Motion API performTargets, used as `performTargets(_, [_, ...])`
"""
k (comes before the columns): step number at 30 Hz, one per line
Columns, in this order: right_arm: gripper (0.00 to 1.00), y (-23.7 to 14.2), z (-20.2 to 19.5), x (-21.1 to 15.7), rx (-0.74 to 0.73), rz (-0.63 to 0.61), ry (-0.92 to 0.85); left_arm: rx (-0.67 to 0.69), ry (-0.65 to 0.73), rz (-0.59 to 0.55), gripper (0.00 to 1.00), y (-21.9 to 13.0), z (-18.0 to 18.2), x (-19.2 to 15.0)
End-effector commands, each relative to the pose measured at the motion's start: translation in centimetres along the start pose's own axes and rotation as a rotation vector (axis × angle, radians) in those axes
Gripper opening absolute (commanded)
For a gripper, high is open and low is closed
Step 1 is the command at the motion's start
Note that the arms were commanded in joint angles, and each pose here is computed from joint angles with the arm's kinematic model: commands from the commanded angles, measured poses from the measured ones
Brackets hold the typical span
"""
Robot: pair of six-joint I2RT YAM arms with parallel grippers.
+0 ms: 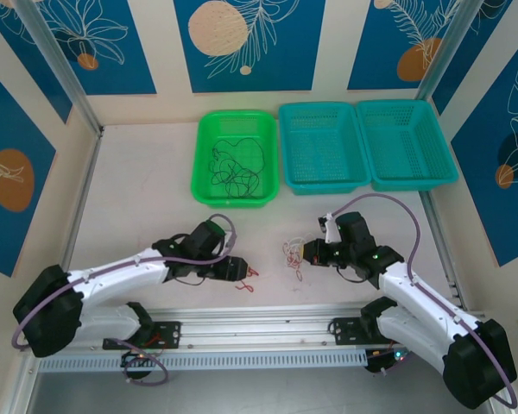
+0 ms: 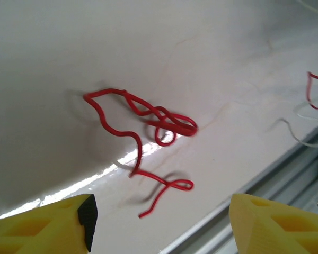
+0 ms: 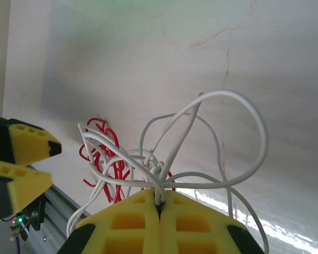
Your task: Untangle the cables
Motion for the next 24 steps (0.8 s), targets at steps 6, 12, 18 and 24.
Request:
performTargets(6, [0.00, -0.9, -0.6, -1.6, -0.022, 0.027, 0.006, -0.038, -0.007, -0.003, 0.55, 3.8, 0.0, 0.9])
performTargets(12, [0.00, -1.5, -0.7, -1.8, -0.021, 0.009, 0.011, -0.014, 0.005, 0.005, 0.07, 4.1, 0.6, 0.7])
performTargets(18, [0.00, -1.3, 0.5, -1.8, 0.056, 0.014, -0.032, -0.042, 0.032, -0.040, 0.00, 2.6, -0.6, 1.9])
performTargets(24, [0.00, -1.7, 3.1, -1.4, 0.193, -0.031, -0.143, -0.069, 0.141, -0.182, 0.00, -1.5, -3.5, 6.0])
Point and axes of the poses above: each hand's point on the last joint's axis, 136 mm out from that joint toward the fingers, its own y axis out along the fingers, its own z axis along the line the jaws close on, x = y × z, the point moved 3 cm from there along -y, back along the fingers, and after that the axes turned 10 degrees about y, right-handed, at the moved point
